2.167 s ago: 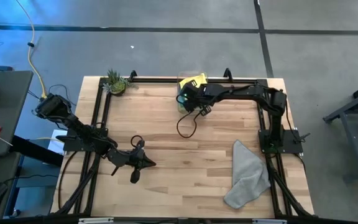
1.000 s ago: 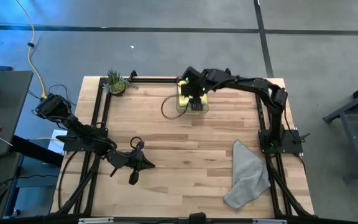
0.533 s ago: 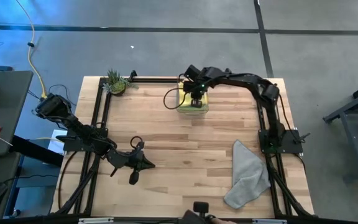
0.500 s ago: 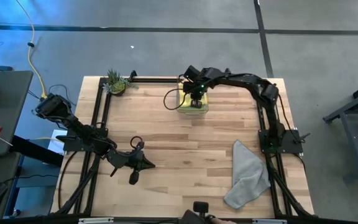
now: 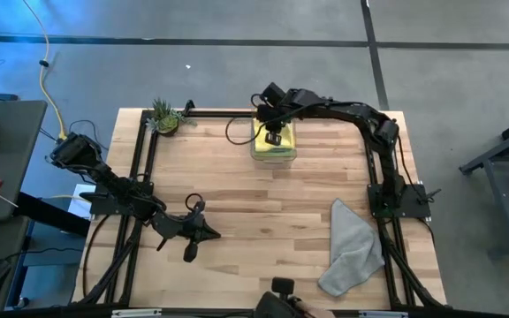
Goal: Fold microfiber towels
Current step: Stack the yellow microfiber cloth on top of the blue microfiber cloth in the transparent bin, then fold the gray microfiber cloth
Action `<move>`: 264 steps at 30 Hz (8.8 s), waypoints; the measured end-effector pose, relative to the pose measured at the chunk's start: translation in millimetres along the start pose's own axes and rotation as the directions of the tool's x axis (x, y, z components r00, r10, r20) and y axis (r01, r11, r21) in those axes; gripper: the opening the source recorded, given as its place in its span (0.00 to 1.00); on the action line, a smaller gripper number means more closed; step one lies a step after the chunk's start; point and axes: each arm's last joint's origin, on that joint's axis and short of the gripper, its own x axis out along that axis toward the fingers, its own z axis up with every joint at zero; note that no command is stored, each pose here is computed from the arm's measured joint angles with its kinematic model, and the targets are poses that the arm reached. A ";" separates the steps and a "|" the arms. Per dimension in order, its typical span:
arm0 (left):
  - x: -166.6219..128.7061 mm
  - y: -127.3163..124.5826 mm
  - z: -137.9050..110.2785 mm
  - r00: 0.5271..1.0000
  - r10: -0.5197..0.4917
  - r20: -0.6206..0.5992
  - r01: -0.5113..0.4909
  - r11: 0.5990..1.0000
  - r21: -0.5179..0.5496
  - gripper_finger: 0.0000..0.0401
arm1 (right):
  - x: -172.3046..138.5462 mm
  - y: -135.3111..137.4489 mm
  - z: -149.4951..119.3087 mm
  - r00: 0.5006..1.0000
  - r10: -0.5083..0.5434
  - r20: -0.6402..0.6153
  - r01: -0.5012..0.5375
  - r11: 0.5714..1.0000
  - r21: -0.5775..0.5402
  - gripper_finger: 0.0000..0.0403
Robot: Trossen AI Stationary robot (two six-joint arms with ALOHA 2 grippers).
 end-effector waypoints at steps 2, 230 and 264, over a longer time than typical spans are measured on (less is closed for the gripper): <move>0.0 0.0 0.1 1.000 0.000 0.001 0.000 1.000 0.000 0.00 | -0.7 -7.7 1.3 0.999 -0.025 0.037 0.024 0.999 0.029 0.08; 22.9 15.9 59.7 0.971 0.056 0.234 -0.087 0.988 0.125 0.22 | -78.0 291.8 -48.2 0.910 0.271 0.314 -0.309 0.948 0.077 0.00; 80.5 -13.3 77.0 0.878 0.380 0.291 -0.468 0.806 0.362 0.02 | -86.7 301.4 -41.4 0.865 0.279 0.416 -0.348 0.932 0.099 0.09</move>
